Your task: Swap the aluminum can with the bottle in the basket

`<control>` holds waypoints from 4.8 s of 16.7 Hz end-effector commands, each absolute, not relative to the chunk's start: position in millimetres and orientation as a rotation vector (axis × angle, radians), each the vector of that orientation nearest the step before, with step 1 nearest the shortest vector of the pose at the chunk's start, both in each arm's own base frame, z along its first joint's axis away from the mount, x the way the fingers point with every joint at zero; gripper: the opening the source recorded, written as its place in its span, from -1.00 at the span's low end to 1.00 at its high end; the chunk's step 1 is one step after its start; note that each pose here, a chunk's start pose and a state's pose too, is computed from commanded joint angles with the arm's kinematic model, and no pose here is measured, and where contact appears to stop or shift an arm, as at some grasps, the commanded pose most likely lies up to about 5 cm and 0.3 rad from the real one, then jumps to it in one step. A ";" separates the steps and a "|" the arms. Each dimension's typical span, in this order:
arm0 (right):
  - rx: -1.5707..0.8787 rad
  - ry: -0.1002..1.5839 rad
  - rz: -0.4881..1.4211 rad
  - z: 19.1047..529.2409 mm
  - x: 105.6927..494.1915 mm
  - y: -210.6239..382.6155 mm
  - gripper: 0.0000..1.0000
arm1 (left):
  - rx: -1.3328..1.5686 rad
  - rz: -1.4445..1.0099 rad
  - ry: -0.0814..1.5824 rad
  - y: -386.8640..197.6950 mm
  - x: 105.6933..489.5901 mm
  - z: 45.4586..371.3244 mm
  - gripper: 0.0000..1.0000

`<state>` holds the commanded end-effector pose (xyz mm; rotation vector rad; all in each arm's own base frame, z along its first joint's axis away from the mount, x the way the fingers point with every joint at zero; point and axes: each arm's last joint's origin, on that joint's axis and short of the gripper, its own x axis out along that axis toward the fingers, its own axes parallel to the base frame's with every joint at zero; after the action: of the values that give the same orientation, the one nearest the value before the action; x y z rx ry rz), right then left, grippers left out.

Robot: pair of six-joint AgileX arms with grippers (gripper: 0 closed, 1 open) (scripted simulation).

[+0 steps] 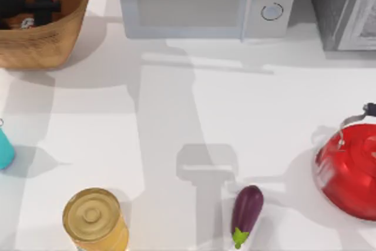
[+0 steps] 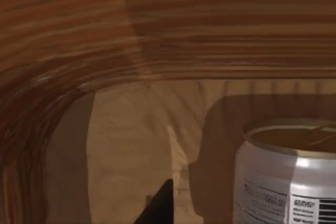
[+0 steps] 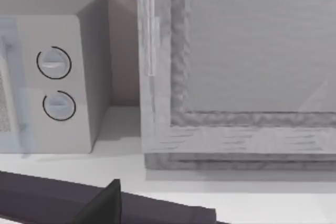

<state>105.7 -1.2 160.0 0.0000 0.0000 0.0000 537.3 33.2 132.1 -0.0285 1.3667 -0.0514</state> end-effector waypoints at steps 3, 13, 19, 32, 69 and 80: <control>0.000 0.000 0.000 160.0 105.7 -1.2 1.00 | -0.029 -0.051 1.367 33.2 537.3 132.1 -0.51; 0.000 0.000 0.000 160.0 105.7 -1.2 1.00 | -0.029 -0.051 1.367 33.2 537.3 132.1 -1.00; 0.000 0.000 0.000 160.0 105.7 -1.2 1.00 | -0.031 -0.057 1.303 28.6 531.4 165.4 -1.00; 0.000 0.000 0.000 160.0 105.7 -1.2 1.00 | -0.034 -0.221 0.745 -22.2 321.3 337.3 -1.00; 0.000 0.000 0.000 160.0 105.7 -1.2 1.00 | -0.003 -0.565 0.010 -38.5 194.2 234.4 -1.00; 0.000 0.000 0.000 160.0 105.7 -1.2 1.00 | -0.002 -1.268 0.001 -128.0 352.4 138.3 -1.00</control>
<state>105.7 -1.2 160.0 0.0000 0.0000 0.0000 352.4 -128.0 138.3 -0.0018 0.0012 -1.2678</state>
